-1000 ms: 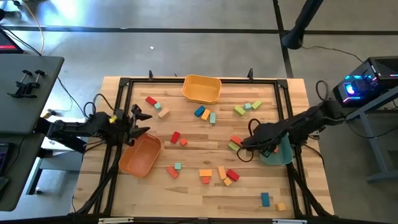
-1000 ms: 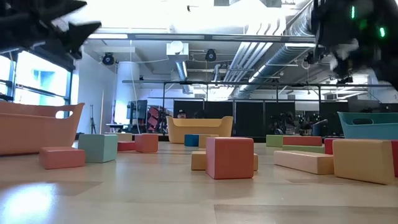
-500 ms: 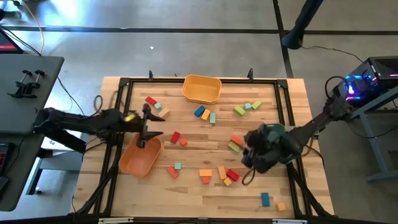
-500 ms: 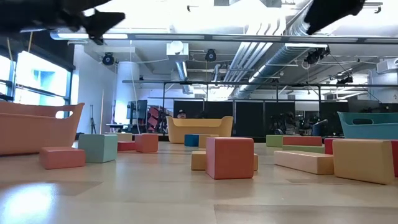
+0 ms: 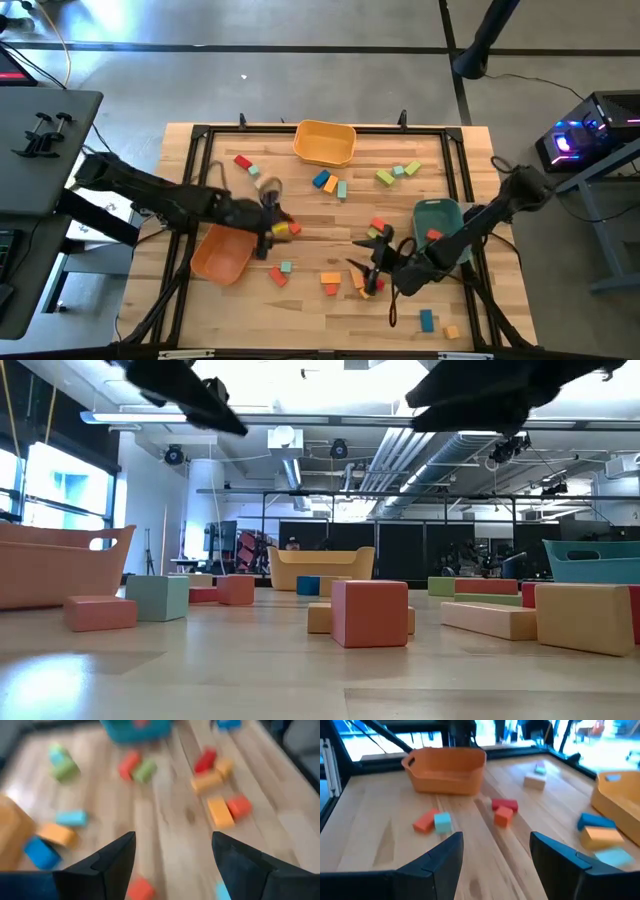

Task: Sort blocks by size
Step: Put the light blue square block into the orange bin

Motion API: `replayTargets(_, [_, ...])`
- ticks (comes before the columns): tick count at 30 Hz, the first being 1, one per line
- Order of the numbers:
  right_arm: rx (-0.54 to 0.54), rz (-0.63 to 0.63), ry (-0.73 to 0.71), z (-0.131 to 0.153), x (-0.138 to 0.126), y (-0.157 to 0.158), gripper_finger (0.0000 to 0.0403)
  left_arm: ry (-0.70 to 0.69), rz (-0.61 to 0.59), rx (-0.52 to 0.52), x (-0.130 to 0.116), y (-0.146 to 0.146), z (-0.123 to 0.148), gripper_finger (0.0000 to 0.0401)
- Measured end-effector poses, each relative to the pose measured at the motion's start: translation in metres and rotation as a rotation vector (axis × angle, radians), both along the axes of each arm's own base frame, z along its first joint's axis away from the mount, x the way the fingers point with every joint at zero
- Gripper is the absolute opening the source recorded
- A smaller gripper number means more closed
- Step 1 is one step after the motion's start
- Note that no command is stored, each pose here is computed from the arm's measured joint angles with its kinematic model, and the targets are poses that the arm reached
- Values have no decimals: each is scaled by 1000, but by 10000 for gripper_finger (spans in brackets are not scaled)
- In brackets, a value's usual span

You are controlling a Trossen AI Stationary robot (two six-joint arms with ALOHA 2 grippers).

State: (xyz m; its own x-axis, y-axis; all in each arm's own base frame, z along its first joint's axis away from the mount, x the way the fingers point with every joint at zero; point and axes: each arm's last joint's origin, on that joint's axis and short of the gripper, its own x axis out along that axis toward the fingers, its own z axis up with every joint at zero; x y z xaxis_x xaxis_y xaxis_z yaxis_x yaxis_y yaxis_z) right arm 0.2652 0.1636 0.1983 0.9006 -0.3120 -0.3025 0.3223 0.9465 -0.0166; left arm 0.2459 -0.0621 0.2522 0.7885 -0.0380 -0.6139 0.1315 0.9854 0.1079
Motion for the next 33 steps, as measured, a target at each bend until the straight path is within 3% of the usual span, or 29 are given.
replayTargets(3, [-23, 17, -33, -8, 7, -1, 225, 106, -13, -34, 8, -23, -10, 250])
replayTargets(8, [-28, 66, -6, -17, 14, -3, 225, 156, 14, -159, 18, -62, -36, 250])
replayTargets(13, [-48, 74, 15, -20, 19, -8, 225, 196, 115, -50, 14, -89, -68, 250])
replayTargets(16, [-60, 99, 22, -20, 21, -10, 225, 190, 189, -11, 16, -92, -80, 250])
replayTargets(20, [-53, 122, 28, -20, 23, -12, 225, 220, 259, -40, 21, -89, -91, 250])
replayTargets(26, [-52, 126, 31, -20, 22, -12, 225, 333, 248, -139, 27, -82, -103, 250])
replayTargets(33, [-54, 130, 36, -21, 22, -12, 225, 420, 270, -144, 29, -76, -117, 250])
